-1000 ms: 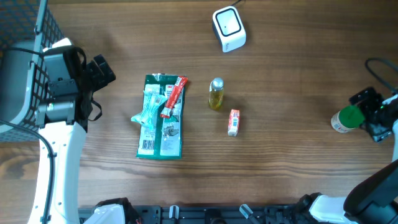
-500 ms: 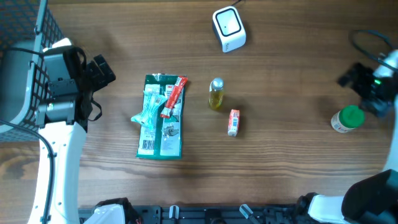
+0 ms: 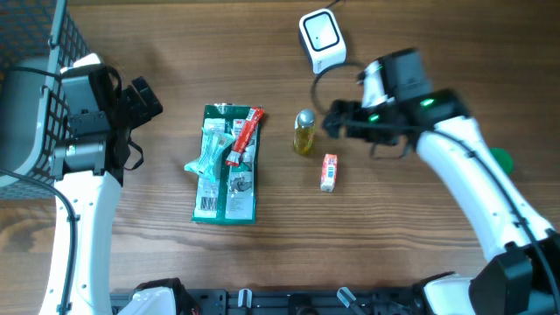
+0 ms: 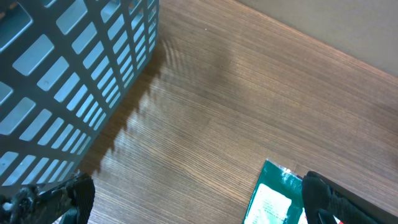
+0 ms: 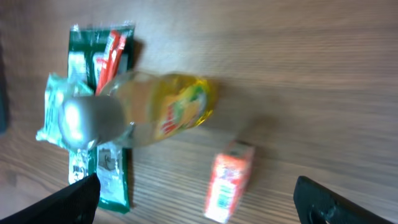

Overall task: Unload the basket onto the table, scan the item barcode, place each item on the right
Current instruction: 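Move the right gripper over the orange tissue packet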

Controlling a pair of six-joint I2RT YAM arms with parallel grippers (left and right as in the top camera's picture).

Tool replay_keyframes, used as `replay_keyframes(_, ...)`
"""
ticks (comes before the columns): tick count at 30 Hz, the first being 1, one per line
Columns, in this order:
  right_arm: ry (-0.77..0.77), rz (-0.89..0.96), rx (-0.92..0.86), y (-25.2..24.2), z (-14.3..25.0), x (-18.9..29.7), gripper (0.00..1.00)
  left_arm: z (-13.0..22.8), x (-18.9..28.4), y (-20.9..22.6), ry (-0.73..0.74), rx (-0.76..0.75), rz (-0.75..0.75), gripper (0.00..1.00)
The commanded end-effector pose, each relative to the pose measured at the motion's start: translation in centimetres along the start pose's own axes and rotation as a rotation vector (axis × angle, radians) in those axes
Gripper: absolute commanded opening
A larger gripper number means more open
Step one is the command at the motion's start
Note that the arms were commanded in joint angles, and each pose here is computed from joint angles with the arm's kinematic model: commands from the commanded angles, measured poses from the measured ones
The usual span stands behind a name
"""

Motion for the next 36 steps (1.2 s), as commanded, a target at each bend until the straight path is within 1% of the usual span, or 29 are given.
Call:
replay_keyframes(1, 0.013, 0.068, -0.099, -0.6, 1.9, -1.9, 0.93, -0.4, 0.1, 0.4, -0.009, -0.003, -0.013, 1.00)
replay_keyframes(2, 0.016, 0.086, -0.110, -0.8, 2.4, -2.2, 0.88, -0.4, 0.1, 0.4, -0.009, -0.003, -0.013, 1.00)
replay_keyframes(4, 0.026, 0.106, -0.126, -1.1, 3.2, -2.7, 0.82, -0.4, 0.1, 0.4, -0.010, -0.003, -0.013, 1.00)
replay_keyframes(8, 0.046, 0.116, -0.134, -1.6, 5.0, -4.4, 0.79, -0.4, 0.1, 0.4, -0.010, -0.003, -0.013, 1.00)
replay_keyframes(11, 0.016, 0.127, -0.164, -2.3, 5.6, -5.9, 0.72, -0.4, 0.1, 0.4, -0.009, -0.003, -0.013, 1.00)
replay_keyframes(15, -0.010, 0.157, -0.187, -3.6, 6.2, -6.9, 0.71, -0.4, 0.1, 0.4, -0.009, -0.003, -0.013, 1.00)
replay_keyframes(20, -0.043, 0.183, -0.185, -4.3, 5.9, -7.1, 0.70, -0.4, 0.1, 0.4, -0.009, -0.003, -0.013, 1.00)
replay_keyframes(21, -0.045, 0.184, -0.185, -4.4, 5.8, -7.1, 0.69, -0.4, 0.1, 0.4, -0.009, -0.003, -0.013, 1.00)
replay_keyframes(27, -0.044, 0.184, -0.186, -4.4, 5.8, -7.1, 0.55, -0.4, 0.1, 0.4, -0.009, -0.003, -0.013, 1.00)
replay_keyframes(36, -0.020, 0.201, -0.190, -4.8, 6.2, -7.8, 0.55, -0.4, 0.1, 0.4, -0.009, -0.003, -0.013, 1.00)
Point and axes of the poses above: each gripper's point midway between its finger pads, its own x axis back along the fingers, its own y axis along the line the jaws close on, z = x × y, the point moved 1 cm from there along x, back along the fingers, and after that the axes turned 13 degrees about -x, right-handed, at the moved point
